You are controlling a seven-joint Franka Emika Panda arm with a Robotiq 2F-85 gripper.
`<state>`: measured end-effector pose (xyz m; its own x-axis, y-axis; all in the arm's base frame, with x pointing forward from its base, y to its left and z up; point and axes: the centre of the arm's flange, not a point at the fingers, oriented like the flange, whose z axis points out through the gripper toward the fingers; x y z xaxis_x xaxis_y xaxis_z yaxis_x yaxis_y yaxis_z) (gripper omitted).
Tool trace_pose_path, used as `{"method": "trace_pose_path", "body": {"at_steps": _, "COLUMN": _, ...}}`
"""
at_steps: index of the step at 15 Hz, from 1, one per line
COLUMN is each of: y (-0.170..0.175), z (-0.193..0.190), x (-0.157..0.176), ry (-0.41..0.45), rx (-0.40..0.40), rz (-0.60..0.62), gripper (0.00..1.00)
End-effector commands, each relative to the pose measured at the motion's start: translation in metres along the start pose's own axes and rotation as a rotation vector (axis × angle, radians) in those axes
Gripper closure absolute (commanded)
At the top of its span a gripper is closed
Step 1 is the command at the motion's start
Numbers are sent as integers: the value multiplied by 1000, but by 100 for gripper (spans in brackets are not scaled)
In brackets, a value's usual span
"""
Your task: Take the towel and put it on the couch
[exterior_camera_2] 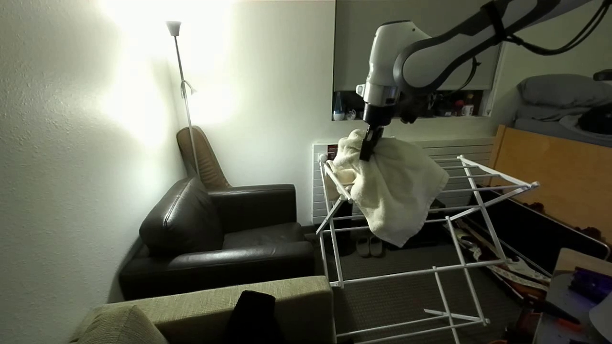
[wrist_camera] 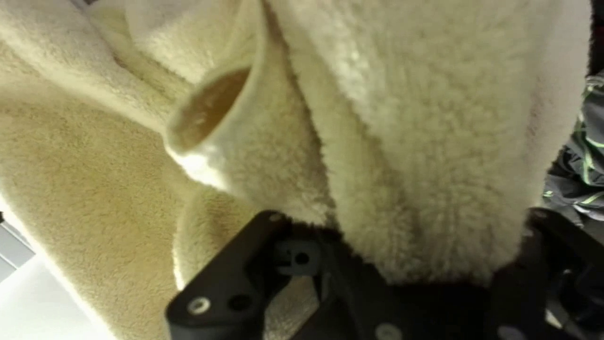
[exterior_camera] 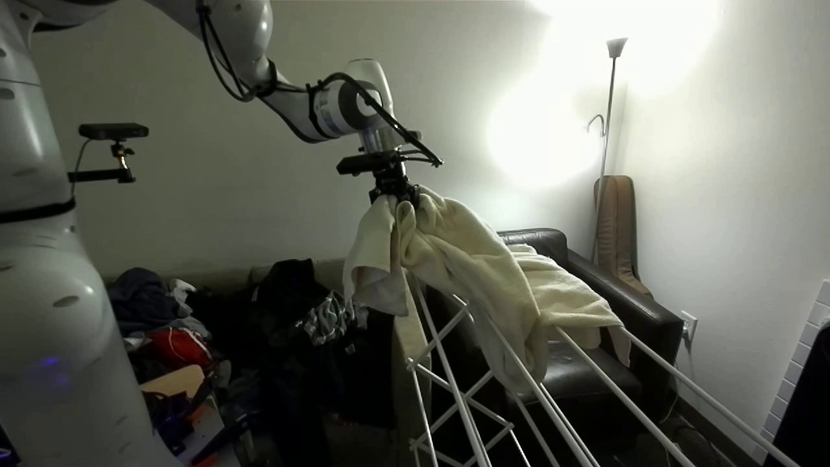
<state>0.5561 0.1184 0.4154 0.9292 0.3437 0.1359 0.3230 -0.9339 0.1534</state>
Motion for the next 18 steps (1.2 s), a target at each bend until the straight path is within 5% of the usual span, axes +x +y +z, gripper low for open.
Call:
{"method": "trace_pose_path", "body": {"at_steps": 1, "y": -27, "z": -13, "x": -19, "ry": 8, "rx": 76, "rz": -94, "gripper": 95}}
{"method": "trace_pose_path", "body": {"at_steps": 7, "y": 12, "z": -48, "x": -33, "ry": 23, "rx": 261, "rz": -155, "gripper": 95}}
{"method": "trace_pose_path", "body": {"at_steps": 8, "y": -12, "z": -24, "x": -16, "ry": 19, "rx": 212, "rz": -141, "gripper": 95}}
{"method": "trace_pose_path", "body": {"at_steps": 18, "y": 9, "z": -38, "x": -24, "ry": 28, "rx": 236, "rz": -141, "gripper": 98}}
